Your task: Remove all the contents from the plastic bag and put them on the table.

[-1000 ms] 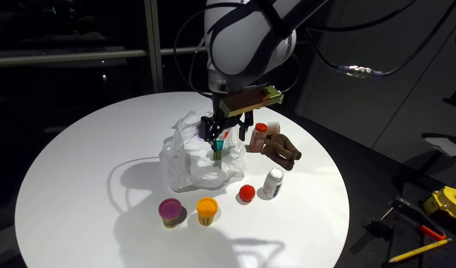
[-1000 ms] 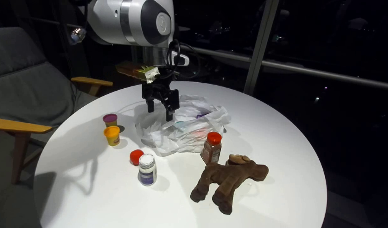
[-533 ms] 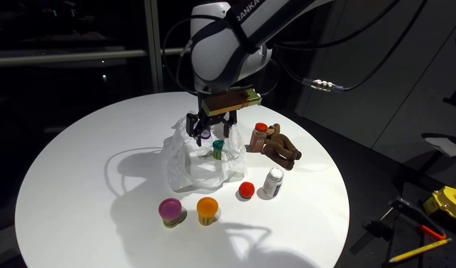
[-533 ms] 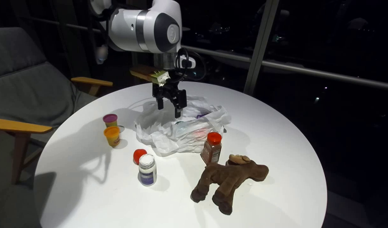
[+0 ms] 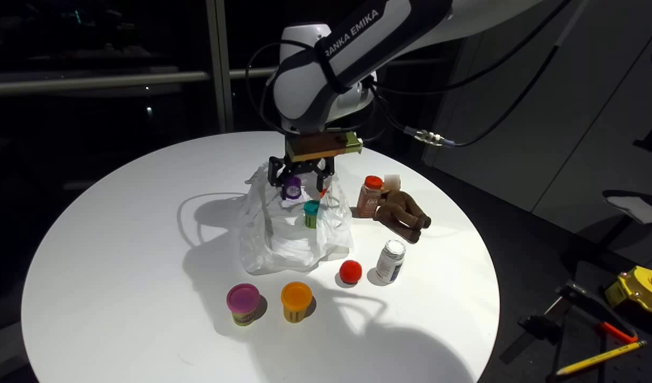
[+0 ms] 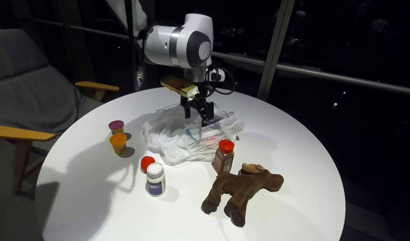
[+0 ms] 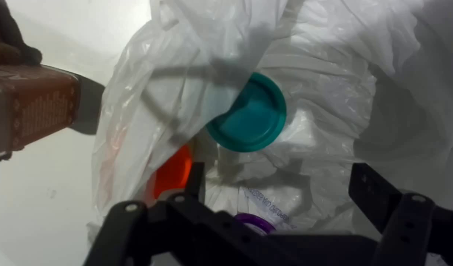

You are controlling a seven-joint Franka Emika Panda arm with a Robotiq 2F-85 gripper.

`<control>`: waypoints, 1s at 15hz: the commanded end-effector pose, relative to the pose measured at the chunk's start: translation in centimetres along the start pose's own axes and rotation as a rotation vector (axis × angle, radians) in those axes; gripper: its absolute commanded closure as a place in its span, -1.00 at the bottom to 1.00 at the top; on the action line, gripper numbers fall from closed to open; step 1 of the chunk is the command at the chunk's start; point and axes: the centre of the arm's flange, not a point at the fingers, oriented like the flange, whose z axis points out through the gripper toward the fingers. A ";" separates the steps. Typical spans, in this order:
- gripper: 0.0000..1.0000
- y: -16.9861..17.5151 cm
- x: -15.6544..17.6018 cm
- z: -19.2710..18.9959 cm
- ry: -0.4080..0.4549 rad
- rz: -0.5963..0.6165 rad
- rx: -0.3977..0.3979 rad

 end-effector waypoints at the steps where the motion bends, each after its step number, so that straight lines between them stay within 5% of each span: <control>1: -1.00 -1.0 3.8 1.2 -0.013 0.035 0.012; 5: -0.93 -1.2 5.7 2.0 0.005 0.055 0.008; 9: -0.48 -0.7 7.3 2.6 0.012 0.085 -0.030; 12: -0.62 -0.1 8.3 3.0 0.026 0.107 -0.052; 13: -0.90 0.0 8.6 3.1 0.035 0.111 -0.055; 15: -0.92 -0.1 9.0 3.2 0.051 0.122 -0.052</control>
